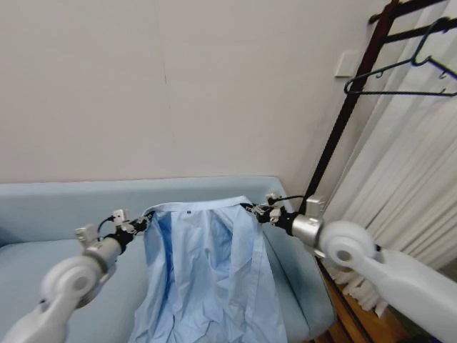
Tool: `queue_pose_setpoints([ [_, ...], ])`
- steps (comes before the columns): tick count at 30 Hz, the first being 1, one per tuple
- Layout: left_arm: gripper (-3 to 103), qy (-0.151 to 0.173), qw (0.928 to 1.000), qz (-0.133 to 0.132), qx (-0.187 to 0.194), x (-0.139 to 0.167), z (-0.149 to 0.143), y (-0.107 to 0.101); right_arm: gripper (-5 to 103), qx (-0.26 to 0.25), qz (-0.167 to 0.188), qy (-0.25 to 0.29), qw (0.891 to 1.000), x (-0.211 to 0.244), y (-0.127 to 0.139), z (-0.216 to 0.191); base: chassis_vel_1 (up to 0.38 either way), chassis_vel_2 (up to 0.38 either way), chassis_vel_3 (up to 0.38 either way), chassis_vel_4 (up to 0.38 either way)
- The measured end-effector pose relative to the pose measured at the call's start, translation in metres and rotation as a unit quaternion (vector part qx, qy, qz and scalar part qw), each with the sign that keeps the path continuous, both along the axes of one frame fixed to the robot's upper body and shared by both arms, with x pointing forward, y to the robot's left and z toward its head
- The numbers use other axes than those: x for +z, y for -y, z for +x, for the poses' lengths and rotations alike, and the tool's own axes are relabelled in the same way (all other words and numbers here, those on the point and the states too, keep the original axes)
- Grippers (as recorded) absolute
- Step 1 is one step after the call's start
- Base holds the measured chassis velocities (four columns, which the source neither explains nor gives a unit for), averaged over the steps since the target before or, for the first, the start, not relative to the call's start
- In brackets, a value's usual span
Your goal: Pick up the clothes from the sofa and hang them on the clothes hanger.
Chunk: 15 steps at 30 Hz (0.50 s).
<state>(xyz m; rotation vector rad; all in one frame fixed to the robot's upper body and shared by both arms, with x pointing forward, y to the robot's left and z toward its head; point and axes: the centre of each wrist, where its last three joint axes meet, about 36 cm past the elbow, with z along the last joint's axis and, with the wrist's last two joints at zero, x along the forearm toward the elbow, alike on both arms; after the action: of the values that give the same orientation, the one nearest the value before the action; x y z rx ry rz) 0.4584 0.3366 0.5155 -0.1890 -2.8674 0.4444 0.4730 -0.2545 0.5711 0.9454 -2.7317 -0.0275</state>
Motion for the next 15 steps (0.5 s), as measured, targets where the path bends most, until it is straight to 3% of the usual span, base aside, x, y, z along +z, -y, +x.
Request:
queue_pose_setpoints([
  [3, 0, -0.016, 0.9992, 0.037, 0.004, -0.047, 0.062, -0.004, 0, -0.023, -0.012, -0.005, 1.0, -0.043, -0.006, 0.036, 0.0, 0.0, 0.0, 0.0],
  [4, 0, -0.016, 0.9992, 0.037, 0.004, -0.047, 0.062, -0.004, 0, -0.023, -0.012, -0.005, 1.0, -0.043, -0.006, 0.036, 0.0, 0.0, 0.0, 0.0],
  [8, 0, -0.029, 0.9986, 0.044, 0.0, -0.089, 0.132, 0.014, 0, -0.056, -0.044, 0.014, 0.997, -0.086, -0.011, 0.086, 0.0, 0.0, 0.0, 0.0],
  [15, 0, -0.053, 0.9965, 0.062, -0.016, -0.116, 0.178, 0.054, 0, -0.091, -0.07, 0.018, 0.993, -0.115, -0.031, 0.131, 0.0, 0.0, 0.0, 0.0],
])
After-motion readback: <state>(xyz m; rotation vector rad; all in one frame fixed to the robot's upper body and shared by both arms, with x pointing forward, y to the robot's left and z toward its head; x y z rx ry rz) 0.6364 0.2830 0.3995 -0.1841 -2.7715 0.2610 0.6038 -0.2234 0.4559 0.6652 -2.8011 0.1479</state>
